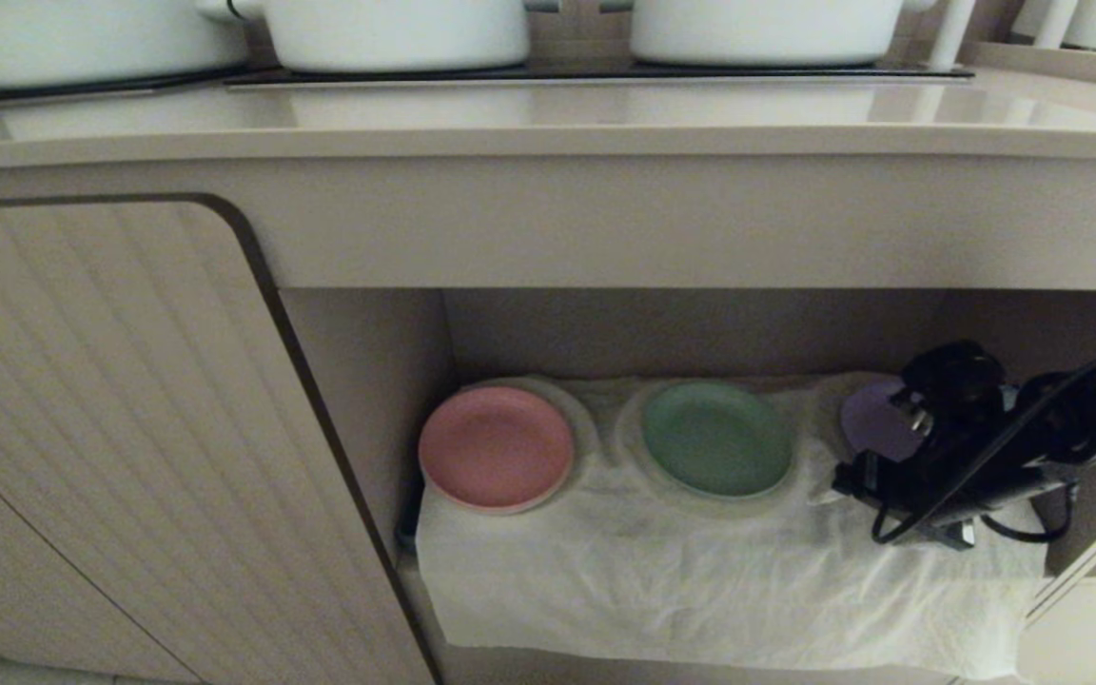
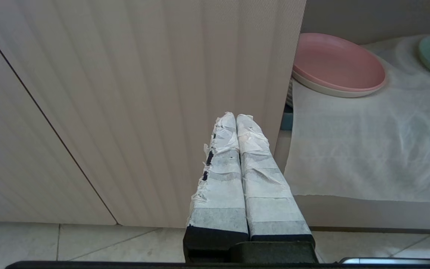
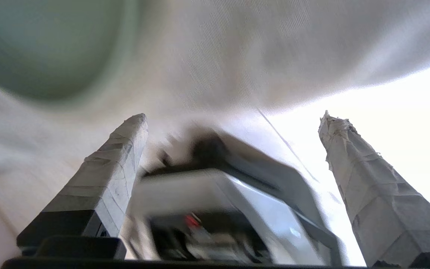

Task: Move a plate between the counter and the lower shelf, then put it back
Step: Pick up the plate in the cupboard

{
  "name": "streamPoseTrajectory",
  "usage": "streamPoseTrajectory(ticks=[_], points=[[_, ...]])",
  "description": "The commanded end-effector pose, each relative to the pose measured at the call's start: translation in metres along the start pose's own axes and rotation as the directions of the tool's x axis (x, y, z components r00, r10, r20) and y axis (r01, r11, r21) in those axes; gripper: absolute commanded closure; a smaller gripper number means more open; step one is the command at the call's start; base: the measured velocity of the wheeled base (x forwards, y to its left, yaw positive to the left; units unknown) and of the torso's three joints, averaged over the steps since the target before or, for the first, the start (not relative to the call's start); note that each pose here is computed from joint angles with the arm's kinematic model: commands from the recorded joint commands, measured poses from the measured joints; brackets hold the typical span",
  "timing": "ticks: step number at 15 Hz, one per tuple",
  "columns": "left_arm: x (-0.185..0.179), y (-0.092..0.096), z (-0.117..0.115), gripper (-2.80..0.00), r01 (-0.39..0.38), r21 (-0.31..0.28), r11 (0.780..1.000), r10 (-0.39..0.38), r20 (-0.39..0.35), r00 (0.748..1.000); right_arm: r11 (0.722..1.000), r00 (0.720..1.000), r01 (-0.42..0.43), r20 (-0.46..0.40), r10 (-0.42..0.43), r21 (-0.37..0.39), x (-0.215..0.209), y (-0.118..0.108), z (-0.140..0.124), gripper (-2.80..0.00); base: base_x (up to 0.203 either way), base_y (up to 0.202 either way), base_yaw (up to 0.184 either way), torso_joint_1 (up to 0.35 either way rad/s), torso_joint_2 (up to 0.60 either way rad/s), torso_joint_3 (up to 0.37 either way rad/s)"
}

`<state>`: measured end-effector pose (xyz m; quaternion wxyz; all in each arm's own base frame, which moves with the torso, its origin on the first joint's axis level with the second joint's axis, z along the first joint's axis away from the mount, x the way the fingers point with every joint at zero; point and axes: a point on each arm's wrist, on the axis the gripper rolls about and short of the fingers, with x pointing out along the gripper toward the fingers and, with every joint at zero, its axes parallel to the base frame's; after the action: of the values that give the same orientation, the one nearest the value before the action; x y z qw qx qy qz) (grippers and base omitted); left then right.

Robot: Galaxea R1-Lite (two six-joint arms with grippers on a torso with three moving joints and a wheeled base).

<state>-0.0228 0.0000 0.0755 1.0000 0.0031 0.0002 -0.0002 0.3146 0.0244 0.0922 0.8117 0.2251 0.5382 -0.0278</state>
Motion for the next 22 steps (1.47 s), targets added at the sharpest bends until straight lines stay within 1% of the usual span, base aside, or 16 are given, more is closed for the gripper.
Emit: streamPoseTrajectory(ticks=[1,4,6,7,9,12,14,15,17,18,20,22], points=[[0.0,0.0,0.0,0.0,0.0,0.001,1.0,0.0,0.0,1.0,1.0,1.0,0.0,0.004,0.0,-0.019,-0.015,-0.002,-0.005,-2.8,0.0,0.0,0.0,0.0,0.0,0.0],[0.0,0.0,0.0,0.0,0.0,0.0,1.0,0.0,0.0,1.0,0.997,0.999,0.023,-0.033,-0.026,-0.073,-0.028,-0.012,-0.02,-2.8,0.0,0.0,0.0,0.0,0.0,0.0],[0.0,0.0,0.0,0.0,0.0,0.0,1.0,0.0,0.0,1.0,0.994,0.999,0.03,-0.04,-0.035,-0.102,-0.035,-0.019,-0.027,-2.8,0.0,0.0,0.0,0.0,0.0,0.0],[0.0,0.0,0.0,0.0,0.0,0.001,1.0,0.0,0.001,1.0,0.994,0.998,0.034,-0.044,-0.038,-0.109,-0.038,-0.022,-0.032,0.0,0.0,0.0,0.0,0.0,0.0,0.0],[0.0,0.0,0.0,0.0,0.0,0.0,1.0,0.0,0.002,1.0,0.993,0.998,0.038,-0.051,-0.044,-0.109,-0.043,-0.026,-0.039,0.0,0.0,0.0,0.0,0.0,0.0,0.0],[0.0,0.0,0.0,0.0,0.0,0.0,1.0,0.0,0.001,1.0,0.991,0.987,0.067,-0.136,-0.082,-0.114,-0.057,-0.031,-0.058,0.0,0.0,0.0,0.0,0.0,0.0,0.0],[0.0,0.0,0.0,0.0,0.0,0.0,1.0,0.0,0.0,1.0,0.985,0.977,0.088,-0.181,-0.115,-0.149,-0.07,-0.034,-0.07,0.0,0.0,0.0,0.0,0.0,0.0,0.0],[0.0,0.0,0.0,0.0,0.0,0.001,1.0,0.0,0.001,1.0,0.976,0.97,0.116,-0.191,-0.151,-0.183,-0.077,-0.036,-0.076,0.0,0.0,0.0,0.0,0.0,0.0,0.0],[0.0,0.0,0.0,0.0,0.0,0.001,1.0,0.0,0.0,1.0,0.936,0.95,0.174,-0.198,-0.242,-0.307,-0.089,-0.043,-0.092,0.0,0.0,0.0,0.0,0.0,0.0,0.0],[0.0,0.0,0.0,0.0,0.0,0.0,1.0,0.0,0.0,1.0,0.918,0.945,0.186,-0.193,-0.265,-0.349,-0.094,-0.047,-0.1,0.0,0.0,0.0,0.0,0.0,0.0,0.0],[0.0,0.0,0.0,0.0,0.0,0.0,1.0,0.0,0.001,1.0,0.891,0.94,0.189,-0.186,-0.286,-0.412,-0.102,-0.054,-0.119,0.0,0.0,0.0,0.0,0.0,0.0,0.0],[0.0,0.0,0.0,0.0,0.0,0.0,1.0,0.0,0.001,1.0,0.878,0.94,0.183,-0.184,-0.289,-0.442,-0.112,-0.06,-0.137,0.0,0.0,0.0,0.0,0.0,0.0,0.0]])
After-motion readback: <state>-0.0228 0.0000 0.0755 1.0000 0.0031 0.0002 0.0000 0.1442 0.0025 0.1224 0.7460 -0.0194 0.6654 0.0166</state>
